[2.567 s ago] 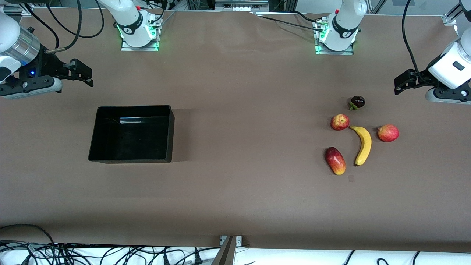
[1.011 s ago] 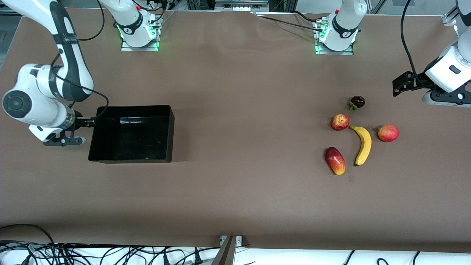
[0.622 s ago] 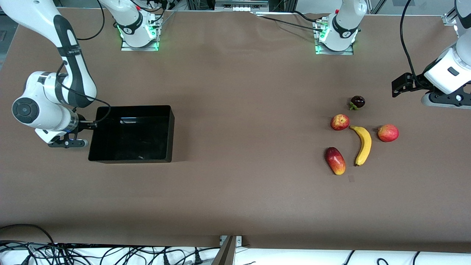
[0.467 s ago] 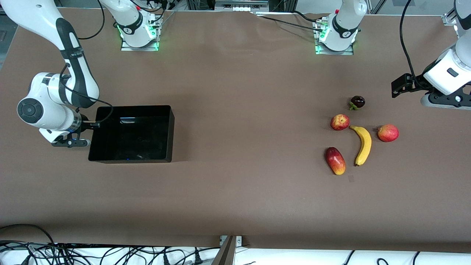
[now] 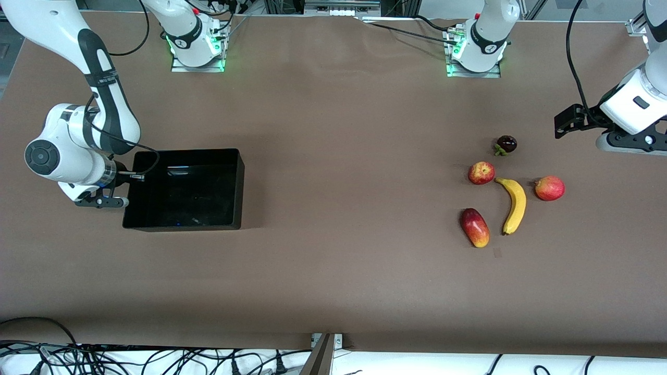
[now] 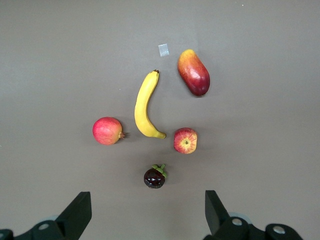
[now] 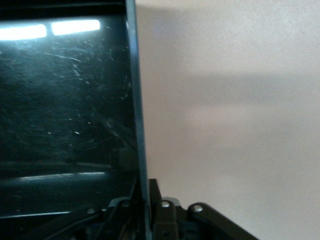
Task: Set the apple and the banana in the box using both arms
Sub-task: 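Slide the black box with the right gripper toward the fruit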
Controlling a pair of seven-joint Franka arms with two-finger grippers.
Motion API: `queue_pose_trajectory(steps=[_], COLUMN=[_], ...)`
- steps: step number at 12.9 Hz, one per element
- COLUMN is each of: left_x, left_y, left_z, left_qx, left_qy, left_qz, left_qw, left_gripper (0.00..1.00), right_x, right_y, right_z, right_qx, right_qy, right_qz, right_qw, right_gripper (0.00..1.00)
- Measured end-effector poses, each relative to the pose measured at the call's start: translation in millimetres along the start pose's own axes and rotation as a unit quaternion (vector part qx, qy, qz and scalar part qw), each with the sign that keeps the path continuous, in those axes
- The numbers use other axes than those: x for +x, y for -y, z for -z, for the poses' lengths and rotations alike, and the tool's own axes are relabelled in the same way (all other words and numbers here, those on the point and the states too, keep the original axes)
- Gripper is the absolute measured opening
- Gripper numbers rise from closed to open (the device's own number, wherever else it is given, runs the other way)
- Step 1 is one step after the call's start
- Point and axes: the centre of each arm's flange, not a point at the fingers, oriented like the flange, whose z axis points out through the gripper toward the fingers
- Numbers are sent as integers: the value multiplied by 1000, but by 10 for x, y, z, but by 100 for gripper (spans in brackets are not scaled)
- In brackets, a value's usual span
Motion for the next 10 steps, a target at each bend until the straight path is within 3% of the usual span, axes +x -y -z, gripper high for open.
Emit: queue_pose_trajectory(steps=[3,5,7,10], left_x=[11,23,29,30], left_y=[-2,-23,-46,-46], left_z=[-20,-38,-41,-25], left_qx=[0,0,0,0], left_qy=[2,3,4,2], left_qz=[1,3,7,7], left_qw=[1000,1000,1000,1000], left_gripper=[100,100,100,100], right_x=[69,177,288,261], right_y=[88,374,895,1949], right_z=[197,545,1019,1516], right_qx=[8,32,48,50], right_qy=[-5,-7,-12,-32], right_qz=[12,33,71,91], right_qw=[1000,999,996,994], right_gripper=[5,5,5,5])
